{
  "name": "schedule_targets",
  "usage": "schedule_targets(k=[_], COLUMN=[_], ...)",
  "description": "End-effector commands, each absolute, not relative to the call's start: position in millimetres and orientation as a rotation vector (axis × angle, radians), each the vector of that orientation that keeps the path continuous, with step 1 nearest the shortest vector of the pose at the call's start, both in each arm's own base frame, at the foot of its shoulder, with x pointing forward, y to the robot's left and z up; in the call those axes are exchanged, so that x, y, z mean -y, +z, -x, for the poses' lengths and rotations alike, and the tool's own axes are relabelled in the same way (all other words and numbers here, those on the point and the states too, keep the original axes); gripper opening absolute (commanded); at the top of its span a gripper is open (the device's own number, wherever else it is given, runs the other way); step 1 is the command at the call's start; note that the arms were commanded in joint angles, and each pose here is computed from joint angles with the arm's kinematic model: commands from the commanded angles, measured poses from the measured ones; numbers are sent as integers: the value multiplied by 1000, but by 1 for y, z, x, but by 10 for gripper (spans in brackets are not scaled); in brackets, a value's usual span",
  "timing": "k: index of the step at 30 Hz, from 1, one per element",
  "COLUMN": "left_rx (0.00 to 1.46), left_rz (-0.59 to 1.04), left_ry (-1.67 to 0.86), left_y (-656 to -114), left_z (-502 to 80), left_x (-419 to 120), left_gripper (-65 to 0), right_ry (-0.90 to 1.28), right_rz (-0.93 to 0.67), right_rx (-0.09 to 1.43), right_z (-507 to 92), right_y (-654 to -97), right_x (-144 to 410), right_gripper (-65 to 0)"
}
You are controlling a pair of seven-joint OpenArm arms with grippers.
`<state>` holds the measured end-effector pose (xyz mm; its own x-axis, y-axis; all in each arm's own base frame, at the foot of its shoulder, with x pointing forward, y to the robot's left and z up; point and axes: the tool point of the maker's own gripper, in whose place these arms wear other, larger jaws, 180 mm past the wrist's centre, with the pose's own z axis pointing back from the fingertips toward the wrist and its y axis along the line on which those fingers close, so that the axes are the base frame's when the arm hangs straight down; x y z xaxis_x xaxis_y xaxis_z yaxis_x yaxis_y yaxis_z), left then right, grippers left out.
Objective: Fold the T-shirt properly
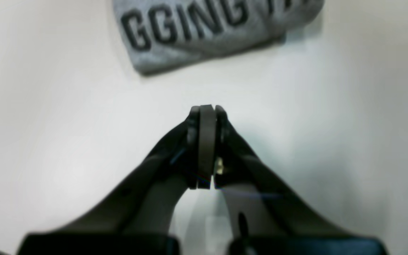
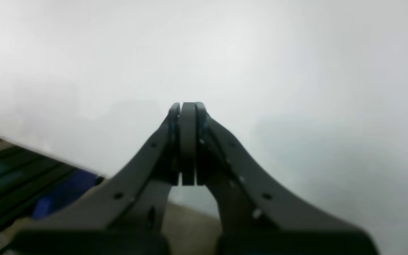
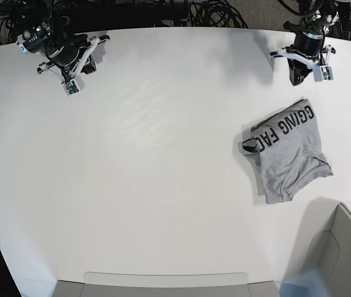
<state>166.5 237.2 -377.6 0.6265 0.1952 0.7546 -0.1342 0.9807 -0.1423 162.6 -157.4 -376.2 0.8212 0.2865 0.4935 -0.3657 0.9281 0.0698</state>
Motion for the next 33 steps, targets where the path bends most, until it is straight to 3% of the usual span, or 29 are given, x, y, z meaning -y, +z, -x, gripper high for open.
schedule_targets(k=[1, 11, 20, 27, 33], left_rx=[880, 581, 372, 322, 197], left_rz=[71, 52, -115, -59, -77], left_ry=[170, 174, 19, -48, -19], left_y=[-373, -407, -452, -503, -557], left_z=[-160, -43, 58, 101, 125], left_x=[-237, -232, -226, -214, -232], left_gripper=[-650, -650, -650, -650, -650], right_ry=[352, 269, 127, 31, 16], right_rz=[-179, -285, -339, -255, -194], right_rx=[521, 463, 411, 418, 375], right_z=[-159, -67, -8, 15, 28], right_y=[-372, -386, -390, -432, -486], right_x=[155, 140, 126, 130, 124], right_gripper=[-650, -650, -650, -650, -650])
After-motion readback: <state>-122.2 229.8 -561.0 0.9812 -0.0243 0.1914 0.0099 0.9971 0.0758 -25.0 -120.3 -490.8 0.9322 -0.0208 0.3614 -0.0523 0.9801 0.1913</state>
